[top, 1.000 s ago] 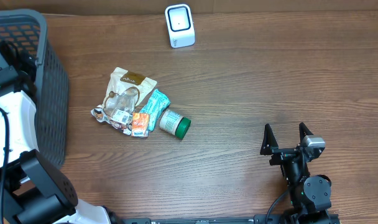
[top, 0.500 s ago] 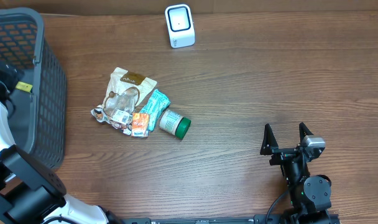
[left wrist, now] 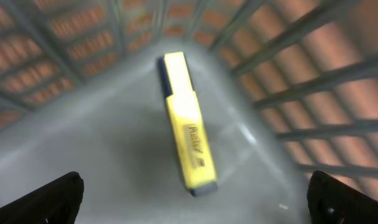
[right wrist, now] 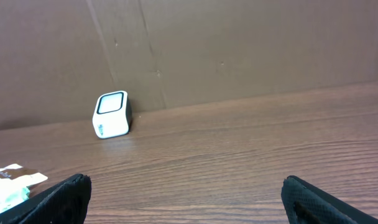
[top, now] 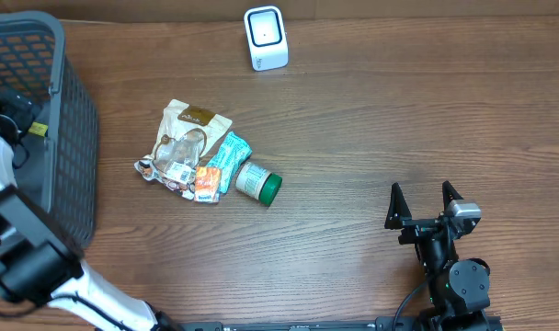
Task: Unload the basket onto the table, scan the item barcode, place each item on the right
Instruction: 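Lower the left gripper and close on the yellow highlighter, then lift the yellow highlighter out of the basket toward the pile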
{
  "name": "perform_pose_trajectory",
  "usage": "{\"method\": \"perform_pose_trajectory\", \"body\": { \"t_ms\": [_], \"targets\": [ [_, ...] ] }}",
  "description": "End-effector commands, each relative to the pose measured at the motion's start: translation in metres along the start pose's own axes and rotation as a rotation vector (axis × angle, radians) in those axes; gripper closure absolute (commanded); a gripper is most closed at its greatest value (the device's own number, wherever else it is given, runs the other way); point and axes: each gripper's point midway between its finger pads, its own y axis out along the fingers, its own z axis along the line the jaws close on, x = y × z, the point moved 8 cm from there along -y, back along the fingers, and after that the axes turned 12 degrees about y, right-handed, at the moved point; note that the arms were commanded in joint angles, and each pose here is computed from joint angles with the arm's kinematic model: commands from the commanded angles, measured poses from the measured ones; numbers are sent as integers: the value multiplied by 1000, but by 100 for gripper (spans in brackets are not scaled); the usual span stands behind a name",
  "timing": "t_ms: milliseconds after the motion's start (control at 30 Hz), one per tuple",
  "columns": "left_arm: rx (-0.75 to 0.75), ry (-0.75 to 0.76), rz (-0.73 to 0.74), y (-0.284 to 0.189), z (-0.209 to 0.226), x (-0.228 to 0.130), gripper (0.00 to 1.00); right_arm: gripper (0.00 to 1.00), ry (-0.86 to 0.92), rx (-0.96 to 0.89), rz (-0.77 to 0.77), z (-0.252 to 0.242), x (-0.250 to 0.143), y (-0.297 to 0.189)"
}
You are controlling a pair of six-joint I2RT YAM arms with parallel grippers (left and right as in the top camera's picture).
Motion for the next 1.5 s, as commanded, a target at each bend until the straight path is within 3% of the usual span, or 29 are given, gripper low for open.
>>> {"method": "perform_pose_trajectory", "body": {
  "t_ms": [0,233,400,600,767,833,967,1200,1467],
  "targets": [
    [-7,19,4,18,-7,9,1,0,4,-14,-4,-2,-2,0],
    [-37,87,-20,38,-36,21,4,0,4,-14,-3,-2,-2,0],
    [-29,100,-3,49,-46,11,9,0,4,-14,-4,-2,-2,0],
    [129,87,94,63,-27,-12,14,0,4,-14,-4,-2,-2,0],
    [169,79,118,63,-15,-14,16,0,4,-14,-4,-2,-2,0],
    [174,77,133,64,-12,-17,24,0,4,-14,-3,-2,-2,0],
    [189,81,187,72,-8,-29,48,0,4,-14,-4,-2,-2,0],
    [209,96,271,87,-2,-50,49,0,4,-14,-3,-2,-2,0],
    [224,104,348,95,2,-67,89,0,4,-14,-4,-2,-2,0]
  ]
}}
